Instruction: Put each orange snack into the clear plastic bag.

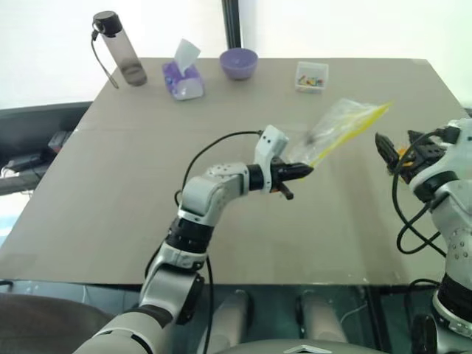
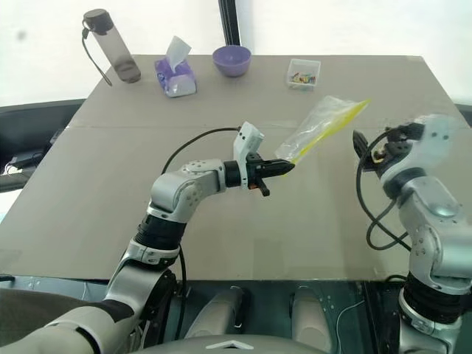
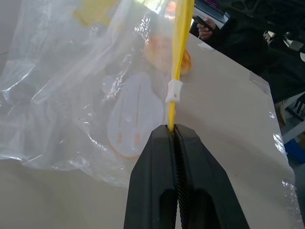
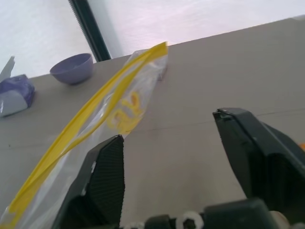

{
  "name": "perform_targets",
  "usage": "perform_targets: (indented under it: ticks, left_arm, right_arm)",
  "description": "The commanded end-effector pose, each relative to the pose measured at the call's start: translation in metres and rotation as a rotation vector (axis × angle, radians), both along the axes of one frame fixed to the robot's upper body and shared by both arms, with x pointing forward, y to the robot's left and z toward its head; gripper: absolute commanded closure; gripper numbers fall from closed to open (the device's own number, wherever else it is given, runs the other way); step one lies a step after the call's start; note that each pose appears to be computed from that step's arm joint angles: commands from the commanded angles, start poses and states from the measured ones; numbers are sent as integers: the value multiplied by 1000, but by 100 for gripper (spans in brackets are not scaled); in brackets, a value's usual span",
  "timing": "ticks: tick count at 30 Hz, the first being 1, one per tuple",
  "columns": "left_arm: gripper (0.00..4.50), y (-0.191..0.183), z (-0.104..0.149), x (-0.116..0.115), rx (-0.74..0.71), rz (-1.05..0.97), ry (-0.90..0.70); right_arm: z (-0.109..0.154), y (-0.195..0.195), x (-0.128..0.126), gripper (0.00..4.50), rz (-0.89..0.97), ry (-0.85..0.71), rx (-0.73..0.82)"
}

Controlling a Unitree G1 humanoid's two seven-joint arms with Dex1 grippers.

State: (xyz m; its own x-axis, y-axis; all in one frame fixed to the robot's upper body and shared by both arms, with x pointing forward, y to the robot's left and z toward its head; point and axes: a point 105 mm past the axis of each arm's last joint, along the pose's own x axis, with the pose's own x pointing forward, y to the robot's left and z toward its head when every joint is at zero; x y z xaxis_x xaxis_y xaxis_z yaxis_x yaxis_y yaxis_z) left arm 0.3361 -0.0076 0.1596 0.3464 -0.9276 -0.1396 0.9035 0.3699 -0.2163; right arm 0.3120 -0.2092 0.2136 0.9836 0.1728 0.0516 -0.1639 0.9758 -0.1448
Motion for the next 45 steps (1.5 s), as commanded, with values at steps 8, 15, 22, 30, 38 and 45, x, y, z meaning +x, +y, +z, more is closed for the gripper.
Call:
perform_targets:
  ticks: [8,15,22,30,38,45]
  left_arm:
    - [450,-3,13,-4,-7,-23,-77]
    - [450,-4,13,-5,-6,-28,-82]
    - [450,-5,13,-8,-13,-35,-87]
    - [450,-4,13,-8,-6,-38,-98]
    - [450,-2,-4,-21,158,-139,-270]
    - [450,7,-13,-19,217,-157,-328]
  right_arm:
    - [26,32,-3,446,88,-150,-269]
    - [26,39,1,446,113,-150,-279]
    - [8,35,7,446,101,-83,-267]
    - [-4,26,9,446,67,-36,-224]
    - [-18,55,6,446,200,15,-223]
    - [-24,57,3,446,219,37,-197]
